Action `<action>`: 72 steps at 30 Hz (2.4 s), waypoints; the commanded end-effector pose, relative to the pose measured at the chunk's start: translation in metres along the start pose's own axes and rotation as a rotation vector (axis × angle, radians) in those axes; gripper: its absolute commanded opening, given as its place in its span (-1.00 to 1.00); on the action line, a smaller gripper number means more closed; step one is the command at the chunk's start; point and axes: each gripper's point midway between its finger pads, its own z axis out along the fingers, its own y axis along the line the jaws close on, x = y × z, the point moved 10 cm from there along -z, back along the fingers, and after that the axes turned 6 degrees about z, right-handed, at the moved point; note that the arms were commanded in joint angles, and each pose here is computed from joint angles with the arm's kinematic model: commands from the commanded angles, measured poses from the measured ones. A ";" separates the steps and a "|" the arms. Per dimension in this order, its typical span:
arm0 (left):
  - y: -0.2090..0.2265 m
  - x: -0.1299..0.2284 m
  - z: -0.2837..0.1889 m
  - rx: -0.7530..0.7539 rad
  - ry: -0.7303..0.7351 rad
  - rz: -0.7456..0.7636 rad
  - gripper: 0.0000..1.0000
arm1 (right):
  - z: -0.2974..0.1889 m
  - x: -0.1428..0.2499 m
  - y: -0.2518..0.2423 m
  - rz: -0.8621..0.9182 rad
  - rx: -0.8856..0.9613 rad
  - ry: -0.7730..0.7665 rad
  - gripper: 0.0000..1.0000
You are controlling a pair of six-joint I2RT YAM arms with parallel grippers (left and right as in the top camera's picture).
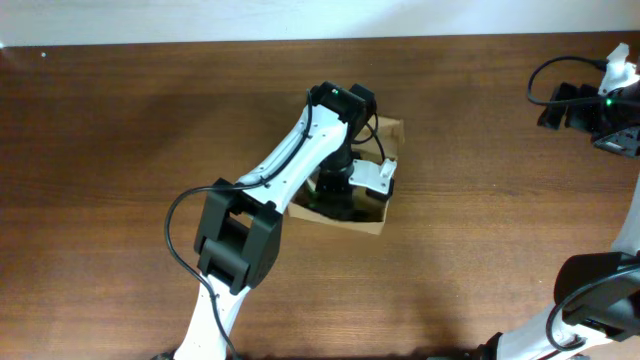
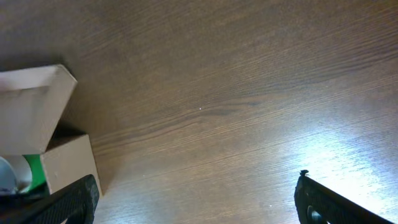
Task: Pack container
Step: 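Carry the grey pen with the left gripper and release it into the box, then bring both grippers to the box lid flaps on either side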
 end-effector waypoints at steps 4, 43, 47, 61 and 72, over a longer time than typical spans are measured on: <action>-0.018 -0.013 -0.071 -0.263 -0.096 -0.071 0.99 | 0.001 0.000 0.000 0.011 -0.005 0.006 0.98; 0.051 0.262 -0.031 0.103 -0.861 -1.480 -0.96 | 0.179 -0.017 0.081 -0.003 -0.572 0.447 -0.92; 0.053 0.264 -0.013 0.169 -0.843 -1.514 -0.96 | 0.211 -0.006 0.100 -0.034 -0.563 0.513 -0.92; 0.059 0.231 0.032 0.324 -0.789 -1.492 -0.96 | 0.257 0.019 0.140 -0.104 -0.543 0.591 -0.92; 0.071 0.202 0.039 0.298 -0.777 -1.407 -0.96 | 0.281 0.045 0.147 -0.110 -0.581 0.646 -0.92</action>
